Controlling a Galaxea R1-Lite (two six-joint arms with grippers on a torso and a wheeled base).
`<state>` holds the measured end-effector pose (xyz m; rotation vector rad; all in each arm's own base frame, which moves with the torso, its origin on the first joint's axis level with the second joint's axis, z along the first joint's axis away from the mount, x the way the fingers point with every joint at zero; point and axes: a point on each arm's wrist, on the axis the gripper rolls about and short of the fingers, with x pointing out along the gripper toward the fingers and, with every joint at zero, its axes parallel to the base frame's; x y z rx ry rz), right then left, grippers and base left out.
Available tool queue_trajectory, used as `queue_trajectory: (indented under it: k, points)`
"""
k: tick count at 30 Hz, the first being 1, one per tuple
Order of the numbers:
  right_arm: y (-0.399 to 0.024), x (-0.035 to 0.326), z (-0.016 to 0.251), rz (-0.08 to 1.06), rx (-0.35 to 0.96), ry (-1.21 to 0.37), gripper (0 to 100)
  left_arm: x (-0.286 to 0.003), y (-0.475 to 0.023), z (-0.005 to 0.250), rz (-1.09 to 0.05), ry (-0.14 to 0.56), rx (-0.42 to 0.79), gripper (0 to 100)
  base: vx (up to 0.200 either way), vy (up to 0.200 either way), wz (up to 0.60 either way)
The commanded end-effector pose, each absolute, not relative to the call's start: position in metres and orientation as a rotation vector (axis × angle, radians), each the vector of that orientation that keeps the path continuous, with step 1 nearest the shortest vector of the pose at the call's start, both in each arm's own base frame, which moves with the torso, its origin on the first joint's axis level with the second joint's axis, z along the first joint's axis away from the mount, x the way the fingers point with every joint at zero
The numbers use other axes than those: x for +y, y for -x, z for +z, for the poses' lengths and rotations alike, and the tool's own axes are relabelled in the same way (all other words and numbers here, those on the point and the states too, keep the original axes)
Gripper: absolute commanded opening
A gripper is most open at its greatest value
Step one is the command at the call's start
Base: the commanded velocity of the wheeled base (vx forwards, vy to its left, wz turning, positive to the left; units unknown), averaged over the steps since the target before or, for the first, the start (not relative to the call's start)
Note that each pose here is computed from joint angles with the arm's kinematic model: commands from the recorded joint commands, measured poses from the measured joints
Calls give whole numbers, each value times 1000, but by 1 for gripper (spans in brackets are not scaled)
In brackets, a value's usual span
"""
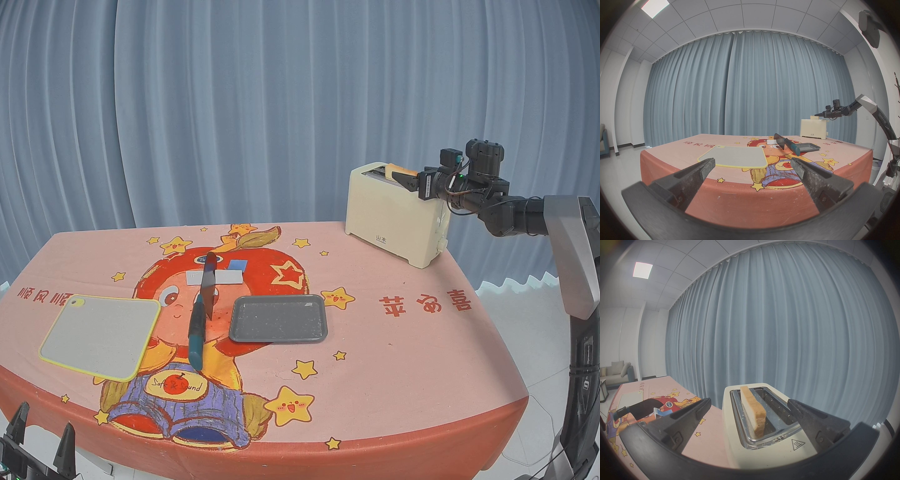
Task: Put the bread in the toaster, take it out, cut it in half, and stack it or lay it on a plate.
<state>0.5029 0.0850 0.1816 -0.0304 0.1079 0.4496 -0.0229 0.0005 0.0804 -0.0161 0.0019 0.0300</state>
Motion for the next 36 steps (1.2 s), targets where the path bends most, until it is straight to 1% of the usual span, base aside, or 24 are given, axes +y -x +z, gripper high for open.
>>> queue_trajectory:
  k: [1, 7, 8, 24, 29, 36]
  points:
    - [-505, 87, 176, 453, 116, 31, 100, 0, 23, 75, 31, 17, 3, 100, 0, 0, 0]
    - [-507, 88, 171, 454, 124, 30, 100, 0, 23, 75, 31, 15, 3, 100, 0, 0, 0]
    - [-508, 88, 169, 454, 127, 30, 0, 0, 23, 75, 31, 15, 3, 100, 0, 0, 0]
    - [-509, 91, 164, 436, 123, 52, 0, 0, 23, 75, 31, 17, 4, 100, 0, 0, 0]
    - [-507, 93, 174, 440, 100, 53, 0, 0, 23, 75, 31, 17, 4, 100, 0, 0, 0]
    - [-498, 92, 207, 421, 22, 56, 0, 0, 23, 75, 31, 17, 4, 100, 0, 0, 0]
